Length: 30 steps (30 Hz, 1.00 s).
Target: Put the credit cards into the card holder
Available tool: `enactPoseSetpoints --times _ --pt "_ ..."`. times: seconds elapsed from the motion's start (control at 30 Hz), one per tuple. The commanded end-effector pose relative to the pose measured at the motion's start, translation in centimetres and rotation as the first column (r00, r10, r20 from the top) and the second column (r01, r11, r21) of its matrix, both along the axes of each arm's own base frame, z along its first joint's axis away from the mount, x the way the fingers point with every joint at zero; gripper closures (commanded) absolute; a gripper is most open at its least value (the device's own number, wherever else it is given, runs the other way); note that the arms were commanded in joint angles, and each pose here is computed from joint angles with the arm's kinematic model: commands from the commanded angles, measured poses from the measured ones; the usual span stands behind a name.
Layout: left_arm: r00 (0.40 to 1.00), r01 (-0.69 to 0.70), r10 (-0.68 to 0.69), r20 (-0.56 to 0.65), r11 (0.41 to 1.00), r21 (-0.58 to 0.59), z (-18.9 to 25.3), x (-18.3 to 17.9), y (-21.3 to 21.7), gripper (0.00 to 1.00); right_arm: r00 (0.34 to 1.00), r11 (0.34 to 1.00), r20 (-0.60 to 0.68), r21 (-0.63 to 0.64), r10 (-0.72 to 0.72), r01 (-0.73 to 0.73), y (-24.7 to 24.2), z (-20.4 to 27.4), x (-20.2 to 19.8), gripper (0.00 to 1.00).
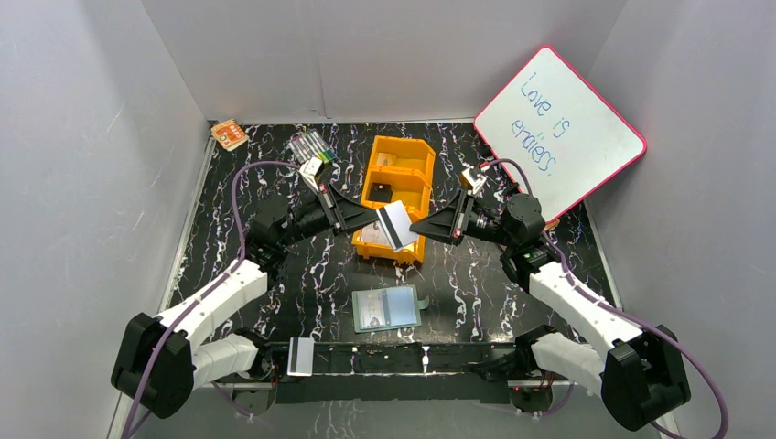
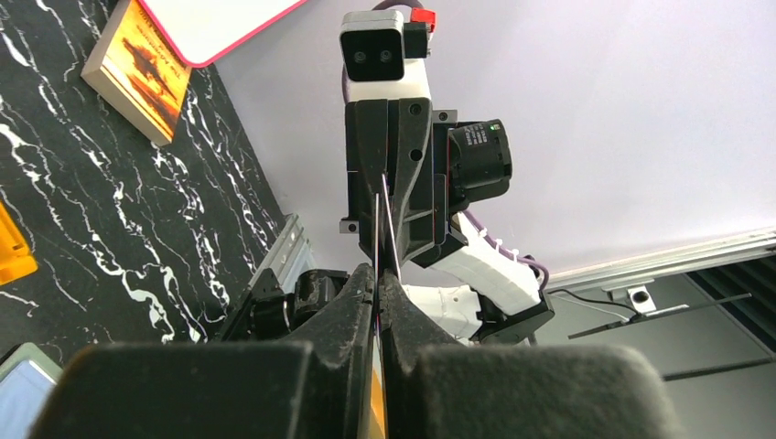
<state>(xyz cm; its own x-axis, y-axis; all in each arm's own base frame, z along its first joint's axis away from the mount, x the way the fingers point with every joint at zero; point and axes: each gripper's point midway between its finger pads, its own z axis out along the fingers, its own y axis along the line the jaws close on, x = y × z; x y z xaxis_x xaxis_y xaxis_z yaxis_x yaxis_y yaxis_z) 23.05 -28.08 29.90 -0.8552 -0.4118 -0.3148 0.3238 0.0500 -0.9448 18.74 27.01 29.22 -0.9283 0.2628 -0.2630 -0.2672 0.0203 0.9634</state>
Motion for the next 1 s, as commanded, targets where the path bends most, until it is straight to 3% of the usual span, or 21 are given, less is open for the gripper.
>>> enactPoseSetpoints --times 0.0,0.23,0.5,0.67,0.77,0.87,0.97 --pt "0.992 -0.113 0.112 0.055 0.994 0.001 1.2 1.3 1.9 1.00 0.998 1.000 0.057 0.016 0.001 -0.002 -0.1 0.6 0.0 1.00" --pt "0.989 -0.143 0.142 0.053 0.989 0.022 1.0 1.8 2.4 1.00 0.998 1.000 0.056 0.004 -0.013 0.013 -0.4 0.4 0.4 0.96" --pt "0.982 -0.188 0.188 0.017 0.977 0.102 -1.0 2.4 3.0 1.00 0.994 0.996 0.069 -0.018 -0.090 0.091 -1.2 0.3 1.8 1.00" --pt "0.958 -0.276 0.287 -0.005 0.926 0.256 -3.2 3.2 4.5 1.00 0.967 0.963 0.192 -0.181 -0.166 0.201 -1.9 0.4 4.0 1.00" --pt "0.919 -0.365 0.393 0.012 0.842 0.397 -4.7 3.8 6.7 1.00 0.933 0.866 0.299 -0.393 -0.199 0.310 -3.3 -0.4 6.6 1.00" --pt "0.870 -0.444 0.490 0.046 0.742 0.502 -5.7 3.6 9.5 1.00 0.906 0.722 0.369 -0.568 -0.205 0.395 -5.1 -2.1 8.9 1.00" --pt "0.846 -0.483 0.527 0.084 0.689 0.539 -5.6 2.9 11.1 1.00 0.879 0.545 0.455 -0.705 -0.145 0.455 -5.3 -3.9 10.2 1.00"
